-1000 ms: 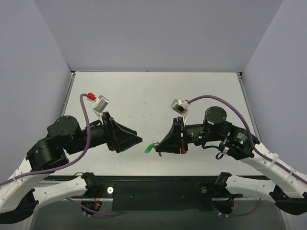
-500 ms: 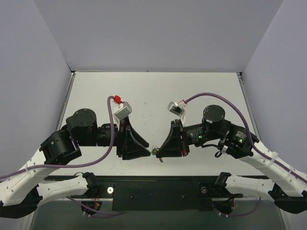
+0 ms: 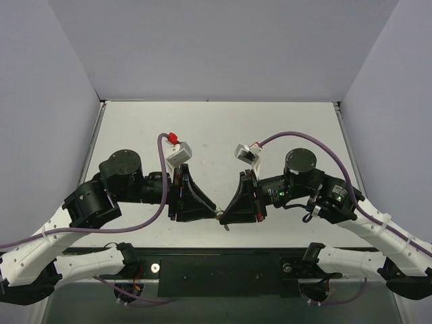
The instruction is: Remove the keys from the keyring
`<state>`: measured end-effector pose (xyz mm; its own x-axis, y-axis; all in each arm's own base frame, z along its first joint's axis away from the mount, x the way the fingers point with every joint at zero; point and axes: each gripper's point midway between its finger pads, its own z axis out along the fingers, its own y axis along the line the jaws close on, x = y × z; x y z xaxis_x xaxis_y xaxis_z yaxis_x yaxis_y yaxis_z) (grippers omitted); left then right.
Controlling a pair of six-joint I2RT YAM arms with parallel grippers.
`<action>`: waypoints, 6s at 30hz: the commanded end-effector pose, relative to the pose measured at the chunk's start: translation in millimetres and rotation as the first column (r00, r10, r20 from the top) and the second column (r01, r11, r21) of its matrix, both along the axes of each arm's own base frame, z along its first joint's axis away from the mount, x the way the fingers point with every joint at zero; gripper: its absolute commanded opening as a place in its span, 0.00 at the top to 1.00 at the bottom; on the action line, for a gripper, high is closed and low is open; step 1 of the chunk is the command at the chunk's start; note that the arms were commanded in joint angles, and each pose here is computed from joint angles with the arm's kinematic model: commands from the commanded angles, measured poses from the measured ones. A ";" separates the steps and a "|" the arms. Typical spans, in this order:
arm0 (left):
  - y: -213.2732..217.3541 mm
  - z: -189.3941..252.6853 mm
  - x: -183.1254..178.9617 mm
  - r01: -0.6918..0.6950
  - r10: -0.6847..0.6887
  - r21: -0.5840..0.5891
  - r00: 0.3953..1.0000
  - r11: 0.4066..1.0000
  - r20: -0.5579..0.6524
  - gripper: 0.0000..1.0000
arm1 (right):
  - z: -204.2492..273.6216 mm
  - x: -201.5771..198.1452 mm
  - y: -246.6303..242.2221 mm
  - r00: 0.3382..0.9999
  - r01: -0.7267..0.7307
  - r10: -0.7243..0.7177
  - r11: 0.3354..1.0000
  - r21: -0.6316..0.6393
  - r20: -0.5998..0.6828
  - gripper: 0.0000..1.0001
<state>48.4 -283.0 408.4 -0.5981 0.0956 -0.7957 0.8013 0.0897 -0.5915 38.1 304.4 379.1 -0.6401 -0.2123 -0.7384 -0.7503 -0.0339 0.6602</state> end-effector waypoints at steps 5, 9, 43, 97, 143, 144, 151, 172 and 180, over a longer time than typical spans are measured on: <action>-2.4 19.9 -4.5 0.041 -0.039 -0.061 0.998 0.997 0.039 0.72 | 20.5 -4.4 0.4 0.998 -0.025 0.022 0.998 0.052 0.052 1.00; -3.5 15.1 -5.3 0.050 -0.049 -0.045 0.998 0.998 0.026 0.81 | 19.2 -2.7 2.6 0.998 -0.023 0.021 0.999 0.047 0.052 1.00; 5.3 70.1 34.5 -0.272 0.228 -0.337 0.959 0.901 -0.165 1.00 | 97.1 53.0 -4.5 0.910 0.366 -0.414 0.798 0.479 -0.007 0.74; 15.9 70.7 39.4 -0.334 0.291 -0.337 0.941 0.880 -0.171 1.00 | 98.9 52.4 7.0 0.908 0.384 -0.414 0.770 0.509 -0.060 0.93; 18.1 21.0 13.3 -0.171 0.179 -0.270 0.984 0.948 0.005 0.28 | 73.4 35.1 15.1 0.951 0.306 -0.308 0.915 0.265 -0.033 1.00; 18.5 22.6 14.7 -0.177 0.187 -0.272 0.982 0.946 0.011 0.28 | 74.7 34.9 15.1 0.951 0.305 -0.308 0.914 0.266 -0.033 1.00; 37.5 28.3 13.4 -0.202 0.227 -0.215 0.969 0.956 0.099 0.34 | 57.9 30.8 14.7 0.959 0.274 -0.282 0.940 0.201 0.009 1.00; 22.8 25.7 0.9 -0.062 0.079 -0.107 0.984 0.992 0.158 0.54 | 56.0 12.6 16.3 0.986 0.161 -0.166 0.963 0.216 0.004 1.00; 17.8 31.9 2.6 -0.074 0.099 -0.193 0.988 0.978 0.122 0.66 | 62.5 14.7 15.9 0.984 0.171 -0.180 0.956 0.239 0.014 1.00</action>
<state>53.7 -264.1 414.6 -0.5101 -0.0071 -0.8601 0.8527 0.1273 -0.5067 56.4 324.8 414.8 -0.6587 0.0147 -0.7523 -0.7520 0.0191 0.6588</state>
